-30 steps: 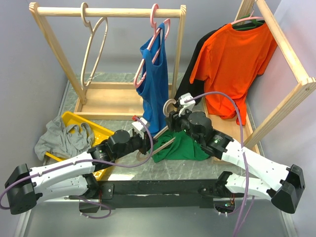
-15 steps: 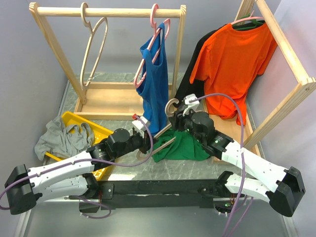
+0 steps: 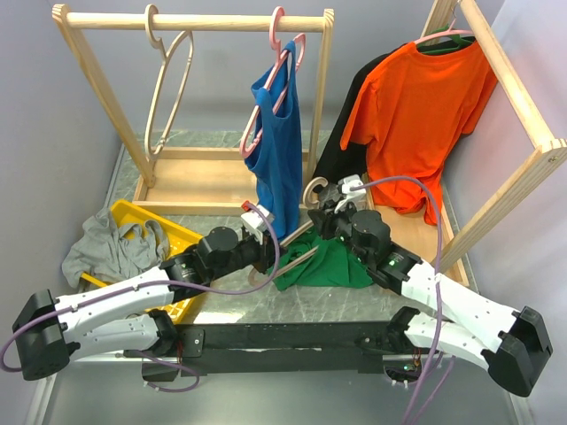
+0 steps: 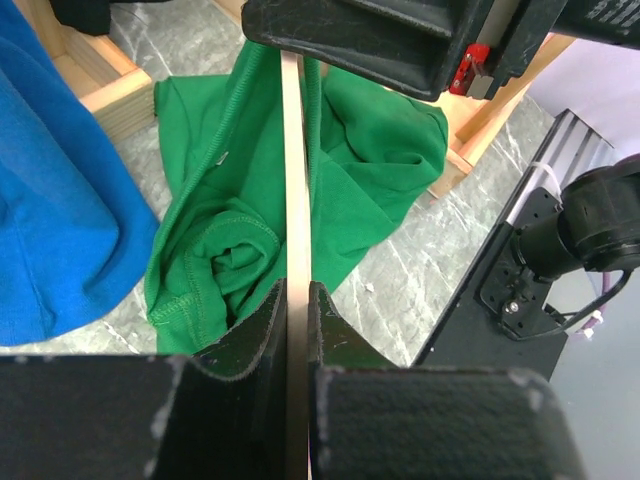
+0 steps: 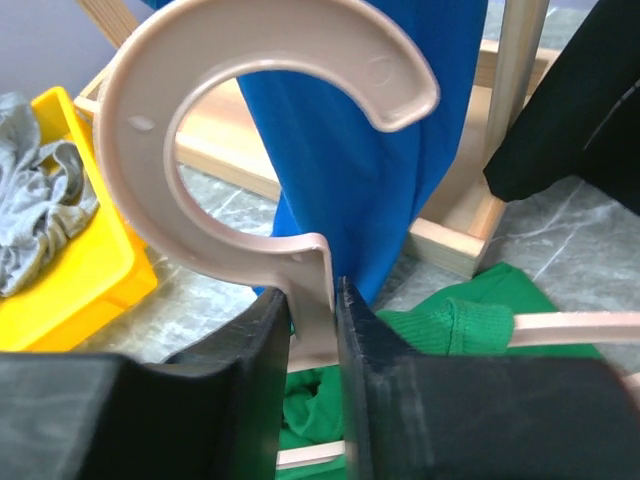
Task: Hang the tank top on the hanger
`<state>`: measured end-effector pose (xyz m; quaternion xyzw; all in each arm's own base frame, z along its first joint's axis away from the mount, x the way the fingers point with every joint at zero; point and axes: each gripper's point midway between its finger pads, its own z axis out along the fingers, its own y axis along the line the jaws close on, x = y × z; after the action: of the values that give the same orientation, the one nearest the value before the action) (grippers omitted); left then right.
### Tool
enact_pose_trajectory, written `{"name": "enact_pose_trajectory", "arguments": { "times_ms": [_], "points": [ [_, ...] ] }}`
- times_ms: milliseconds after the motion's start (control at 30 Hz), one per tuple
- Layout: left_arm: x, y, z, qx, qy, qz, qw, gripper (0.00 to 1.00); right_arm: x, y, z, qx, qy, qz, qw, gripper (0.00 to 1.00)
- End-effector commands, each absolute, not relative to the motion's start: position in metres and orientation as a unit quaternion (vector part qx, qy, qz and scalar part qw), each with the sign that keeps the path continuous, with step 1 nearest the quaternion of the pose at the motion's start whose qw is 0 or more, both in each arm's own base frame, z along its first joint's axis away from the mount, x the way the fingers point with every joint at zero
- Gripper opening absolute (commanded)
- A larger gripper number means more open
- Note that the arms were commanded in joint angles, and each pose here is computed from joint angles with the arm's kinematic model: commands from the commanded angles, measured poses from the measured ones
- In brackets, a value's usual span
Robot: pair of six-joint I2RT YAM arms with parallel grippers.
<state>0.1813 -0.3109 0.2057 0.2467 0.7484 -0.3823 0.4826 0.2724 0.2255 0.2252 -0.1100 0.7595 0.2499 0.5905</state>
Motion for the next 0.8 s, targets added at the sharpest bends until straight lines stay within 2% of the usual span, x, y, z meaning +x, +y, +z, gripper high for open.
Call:
{"name": "enact_pose_trajectory", "arguments": {
  "times_ms": [0, 100, 200, 333, 400, 500, 533, 667, 767],
  "points": [
    [0.183, -0.325, 0.252, 0.23, 0.71, -0.427, 0.511, 0.01, 0.278, 0.22, 0.247, -0.078, 0.728, 0.263, 0.628, 0.18],
    [0.183, -0.325, 0.251, 0.226, 0.715, -0.428, 0.504, 0.02, 0.281, 0.22, 0.246, -0.079, 0.73, 0.255, 0.629, 0.0],
    [0.183, -0.326, 0.25, 0.221, 0.718, -0.431, 0.5, 0.1, 0.285, 0.219, 0.245, -0.082, 0.735, 0.241, 0.629, 0.0],
    [0.188, -0.324, 0.249, 0.203, 0.731, -0.422, 0.497, 0.41, 0.288, 0.216, 0.242, -0.08, 0.738, 0.229, 0.63, 0.0],
    [0.193, -0.32, 0.248, 0.188, 0.744, -0.407, 0.496, 0.5, 0.289, 0.213, 0.242, -0.076, 0.737, 0.221, 0.634, 0.0],
    [0.203, -0.313, 0.251, 0.155, 0.758, -0.384, 0.503, 0.56, 0.291, 0.208, 0.239, -0.074, 0.741, 0.205, 0.635, 0.0],
    [0.205, -0.307, 0.248, 0.144, 0.767, -0.373, 0.501, 0.62, 0.291, 0.207, 0.238, -0.074, 0.742, 0.202, 0.635, 0.0],
    [0.212, -0.291, 0.251, 0.082, 0.786, -0.354, 0.5, 0.66, 0.29, 0.203, 0.238, -0.078, 0.739, 0.195, 0.64, 0.0],
    [0.212, -0.282, 0.254, 0.055, 0.791, -0.351, 0.498, 0.61, 0.287, 0.204, 0.237, -0.092, 0.739, 0.194, 0.639, 0.0]
  ]
}}
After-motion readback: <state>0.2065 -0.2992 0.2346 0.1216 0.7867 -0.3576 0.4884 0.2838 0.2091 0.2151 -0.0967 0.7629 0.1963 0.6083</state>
